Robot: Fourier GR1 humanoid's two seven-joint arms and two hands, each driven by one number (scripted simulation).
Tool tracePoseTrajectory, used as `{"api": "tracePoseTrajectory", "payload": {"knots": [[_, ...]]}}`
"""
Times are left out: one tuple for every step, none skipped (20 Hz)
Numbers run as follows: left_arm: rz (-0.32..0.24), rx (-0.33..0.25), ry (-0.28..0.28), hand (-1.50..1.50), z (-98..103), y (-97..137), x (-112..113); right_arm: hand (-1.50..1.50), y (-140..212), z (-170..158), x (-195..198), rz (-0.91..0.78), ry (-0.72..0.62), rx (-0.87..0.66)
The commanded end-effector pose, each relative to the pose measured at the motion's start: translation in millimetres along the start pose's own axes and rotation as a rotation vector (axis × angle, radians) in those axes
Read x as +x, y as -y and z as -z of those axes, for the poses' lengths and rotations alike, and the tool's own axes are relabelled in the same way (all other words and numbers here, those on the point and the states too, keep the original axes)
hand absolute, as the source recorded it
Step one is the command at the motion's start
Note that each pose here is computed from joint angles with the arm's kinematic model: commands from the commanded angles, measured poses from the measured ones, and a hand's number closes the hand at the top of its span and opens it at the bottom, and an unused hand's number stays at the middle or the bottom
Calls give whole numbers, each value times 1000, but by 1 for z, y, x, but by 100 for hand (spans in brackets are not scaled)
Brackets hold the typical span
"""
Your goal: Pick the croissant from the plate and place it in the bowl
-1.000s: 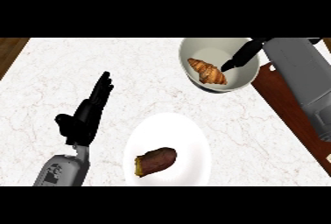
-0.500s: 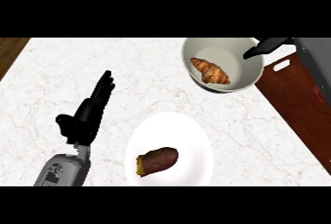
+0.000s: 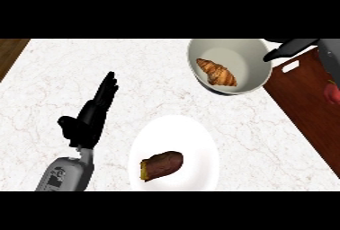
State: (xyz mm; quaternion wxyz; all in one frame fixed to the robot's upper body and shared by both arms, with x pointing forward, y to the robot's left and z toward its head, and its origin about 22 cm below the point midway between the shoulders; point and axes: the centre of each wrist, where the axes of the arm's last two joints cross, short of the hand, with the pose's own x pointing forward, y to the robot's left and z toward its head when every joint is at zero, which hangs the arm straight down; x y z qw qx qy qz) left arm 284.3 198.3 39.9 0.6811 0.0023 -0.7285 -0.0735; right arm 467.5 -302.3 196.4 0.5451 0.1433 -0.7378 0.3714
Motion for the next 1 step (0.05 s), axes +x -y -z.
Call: {"api": "tracePoseTrajectory", "payload": {"knots": [[-8,-8,13,0,-4,-1,3,-150,11,-30,-10,146,129,161]]}}
